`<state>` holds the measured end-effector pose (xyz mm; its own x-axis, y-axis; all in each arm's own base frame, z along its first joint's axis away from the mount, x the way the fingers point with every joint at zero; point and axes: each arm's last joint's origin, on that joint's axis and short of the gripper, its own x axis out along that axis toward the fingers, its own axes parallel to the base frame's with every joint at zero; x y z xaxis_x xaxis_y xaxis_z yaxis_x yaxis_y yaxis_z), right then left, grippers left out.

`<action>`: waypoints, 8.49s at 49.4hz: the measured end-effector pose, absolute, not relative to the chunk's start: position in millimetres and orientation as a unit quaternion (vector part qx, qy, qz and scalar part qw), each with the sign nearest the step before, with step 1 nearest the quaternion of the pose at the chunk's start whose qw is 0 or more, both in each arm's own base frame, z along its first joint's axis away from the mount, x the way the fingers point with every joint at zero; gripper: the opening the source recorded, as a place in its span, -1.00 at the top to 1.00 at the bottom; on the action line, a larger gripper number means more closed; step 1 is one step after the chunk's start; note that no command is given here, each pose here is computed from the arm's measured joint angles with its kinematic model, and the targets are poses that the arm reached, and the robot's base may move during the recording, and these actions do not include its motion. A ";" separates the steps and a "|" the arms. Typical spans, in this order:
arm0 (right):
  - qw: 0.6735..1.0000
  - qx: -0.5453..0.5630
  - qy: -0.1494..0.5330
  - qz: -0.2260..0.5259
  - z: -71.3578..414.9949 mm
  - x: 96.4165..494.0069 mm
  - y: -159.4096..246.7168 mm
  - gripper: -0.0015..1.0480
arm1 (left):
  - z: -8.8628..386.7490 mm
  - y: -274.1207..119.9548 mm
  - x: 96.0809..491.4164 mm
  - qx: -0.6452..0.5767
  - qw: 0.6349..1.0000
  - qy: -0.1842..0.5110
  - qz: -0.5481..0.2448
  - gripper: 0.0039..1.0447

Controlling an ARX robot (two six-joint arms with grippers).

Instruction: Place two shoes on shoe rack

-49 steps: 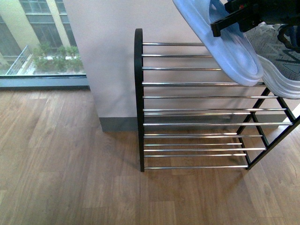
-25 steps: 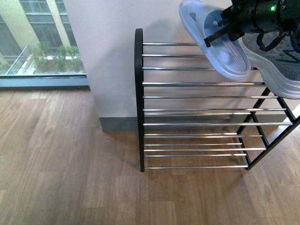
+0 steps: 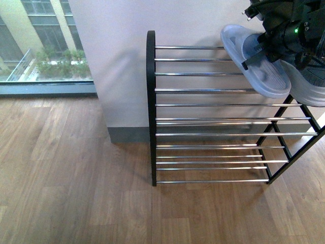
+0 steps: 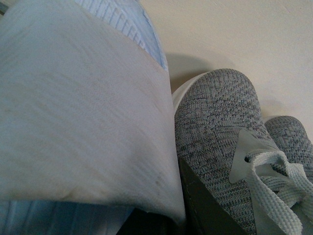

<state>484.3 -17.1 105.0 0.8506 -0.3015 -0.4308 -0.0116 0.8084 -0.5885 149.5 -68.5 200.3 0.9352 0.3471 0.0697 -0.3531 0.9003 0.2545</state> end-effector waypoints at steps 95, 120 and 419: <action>1.000 -0.005 0.011 0.000 160.0 200.5 -0.6 0.97 | 200.3 -68.6 149.5 0.133 0.975 -0.011 0.180 0.97; 1.000 -0.005 0.007 -0.001 162.3 153.0 -0.5 0.97 | 200.3 -68.7 149.5 0.133 0.975 -0.011 0.179 0.97; 1.000 -0.005 -0.010 -0.001 170.1 96.7 -0.2 -0.82 | 192.7 -39.1 234.4 0.002 1.000 0.006 -0.001 0.98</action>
